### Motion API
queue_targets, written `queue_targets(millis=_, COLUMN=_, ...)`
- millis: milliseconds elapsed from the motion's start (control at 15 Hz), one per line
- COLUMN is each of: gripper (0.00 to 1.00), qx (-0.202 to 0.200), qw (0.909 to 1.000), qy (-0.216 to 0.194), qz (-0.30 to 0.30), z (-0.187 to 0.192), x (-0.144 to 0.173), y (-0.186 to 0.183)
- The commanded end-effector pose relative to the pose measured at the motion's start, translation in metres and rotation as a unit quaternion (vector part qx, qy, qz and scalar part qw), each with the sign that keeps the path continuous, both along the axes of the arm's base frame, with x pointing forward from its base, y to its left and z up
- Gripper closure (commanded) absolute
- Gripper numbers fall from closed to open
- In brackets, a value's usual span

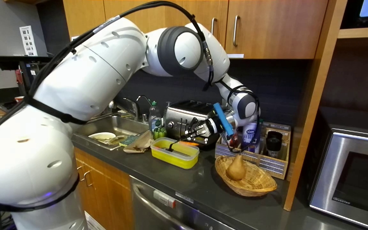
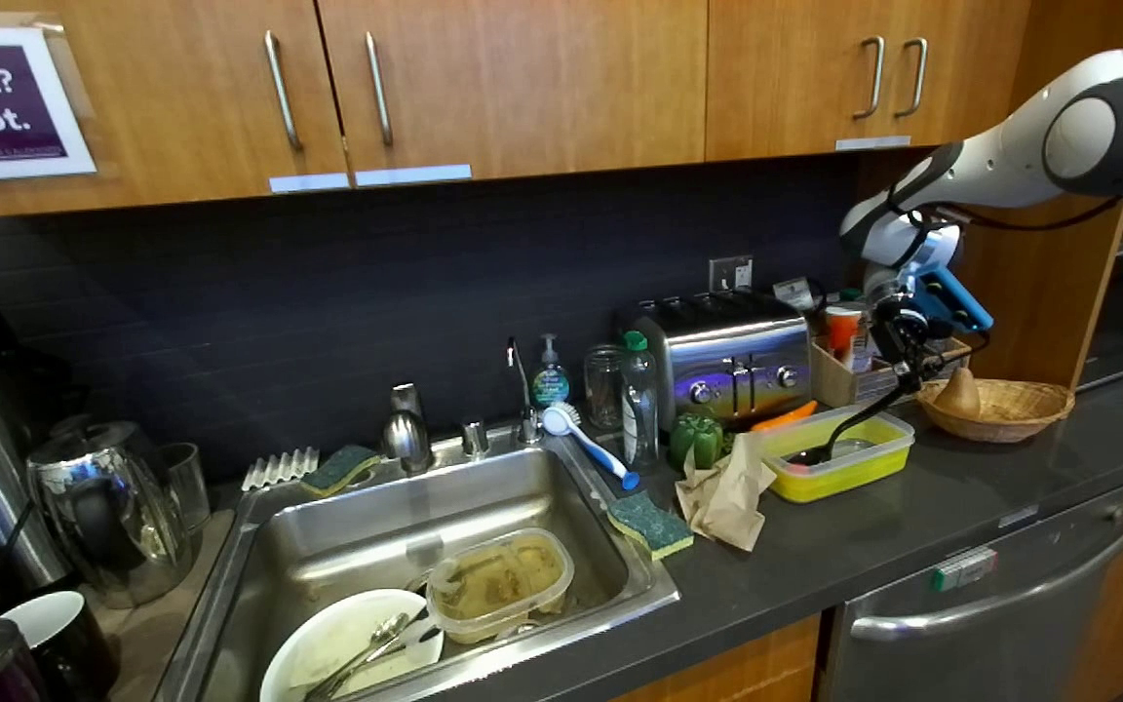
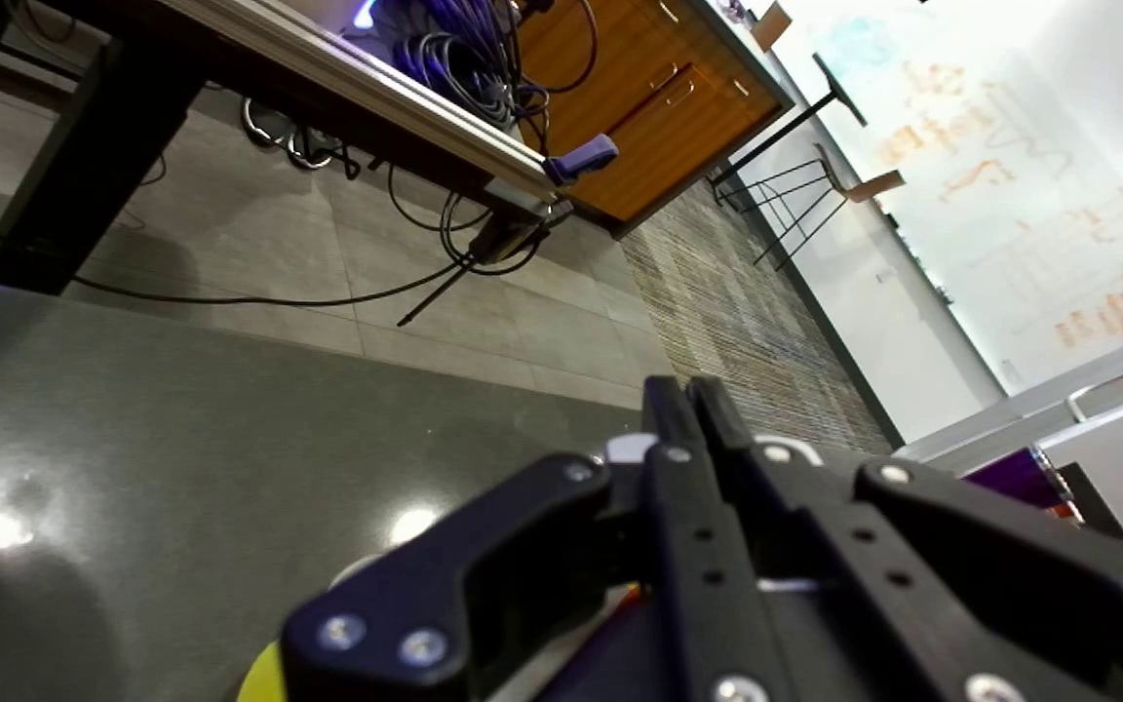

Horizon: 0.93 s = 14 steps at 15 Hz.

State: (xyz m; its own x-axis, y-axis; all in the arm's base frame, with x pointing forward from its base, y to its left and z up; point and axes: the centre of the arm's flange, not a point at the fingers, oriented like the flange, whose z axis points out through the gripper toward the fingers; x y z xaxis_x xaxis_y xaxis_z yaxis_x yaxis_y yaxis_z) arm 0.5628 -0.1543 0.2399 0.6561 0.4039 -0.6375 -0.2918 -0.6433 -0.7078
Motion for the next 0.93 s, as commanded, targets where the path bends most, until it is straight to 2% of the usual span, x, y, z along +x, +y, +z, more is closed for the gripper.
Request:
queue_targets(millis=0, gripper=0.94, qx=0.000, qw=1.0000, qy=0.000, qz=0.000, z=0.0000, x=0.0000, y=0.0000)
queue_targets(millis=67, gripper=0.94, qx=0.000, qw=1.0000, qy=0.000, qz=0.000, z=0.0000, x=0.0000, y=0.0000)
queue_targets(millis=133, gripper=0.99, qx=0.000, qw=1.0000, qy=0.000, qz=0.000, z=0.0000, x=0.0000, y=0.0000)
queue_targets(millis=867, gripper=0.99, qx=0.081, qw=0.9959, qy=0.017, qz=0.036, z=-0.0069, x=0.0007, y=0.0042)
